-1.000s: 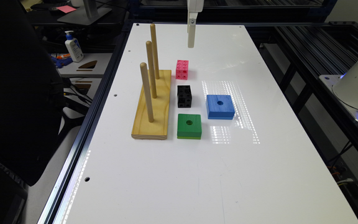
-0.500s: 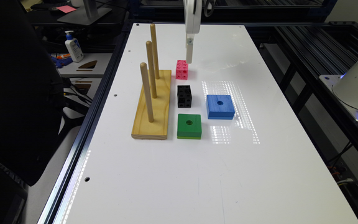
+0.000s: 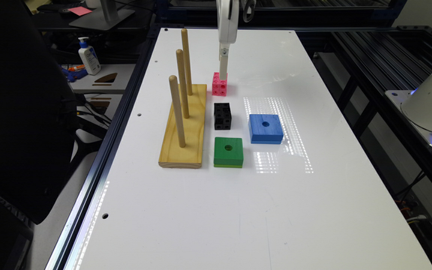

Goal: Pick up pink block.

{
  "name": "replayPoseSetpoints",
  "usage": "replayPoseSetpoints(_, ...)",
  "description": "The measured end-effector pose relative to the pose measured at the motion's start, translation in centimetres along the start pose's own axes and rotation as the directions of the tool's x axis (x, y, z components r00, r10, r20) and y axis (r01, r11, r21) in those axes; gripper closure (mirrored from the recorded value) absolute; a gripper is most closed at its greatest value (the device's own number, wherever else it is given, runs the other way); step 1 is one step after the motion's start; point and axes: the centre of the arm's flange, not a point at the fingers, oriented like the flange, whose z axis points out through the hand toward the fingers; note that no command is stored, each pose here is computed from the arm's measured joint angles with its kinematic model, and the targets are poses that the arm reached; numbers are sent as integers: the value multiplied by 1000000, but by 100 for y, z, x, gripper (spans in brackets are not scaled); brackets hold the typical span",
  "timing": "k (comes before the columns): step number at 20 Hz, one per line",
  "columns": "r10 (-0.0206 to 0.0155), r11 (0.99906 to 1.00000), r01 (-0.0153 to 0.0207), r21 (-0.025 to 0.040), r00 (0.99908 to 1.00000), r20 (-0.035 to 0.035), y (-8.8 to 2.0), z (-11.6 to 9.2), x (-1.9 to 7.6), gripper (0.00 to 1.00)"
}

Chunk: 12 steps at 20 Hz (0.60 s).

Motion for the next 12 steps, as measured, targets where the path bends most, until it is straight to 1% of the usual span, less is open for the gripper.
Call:
replayPoseSetpoints(8,517,1000000,-517,90,1000000,-137,2,-1,2,0)
replayPoseSetpoints(9,946,1000000,-946,81,1000000,-155,4,-1,3,0)
replayPoseSetpoints(11,2951,999996,-2951,-2,999996,-121,13,0,9,0)
replayPoseSetpoints(12,3785,999992,-3783,-841,999992,1343,18,9,10,0)
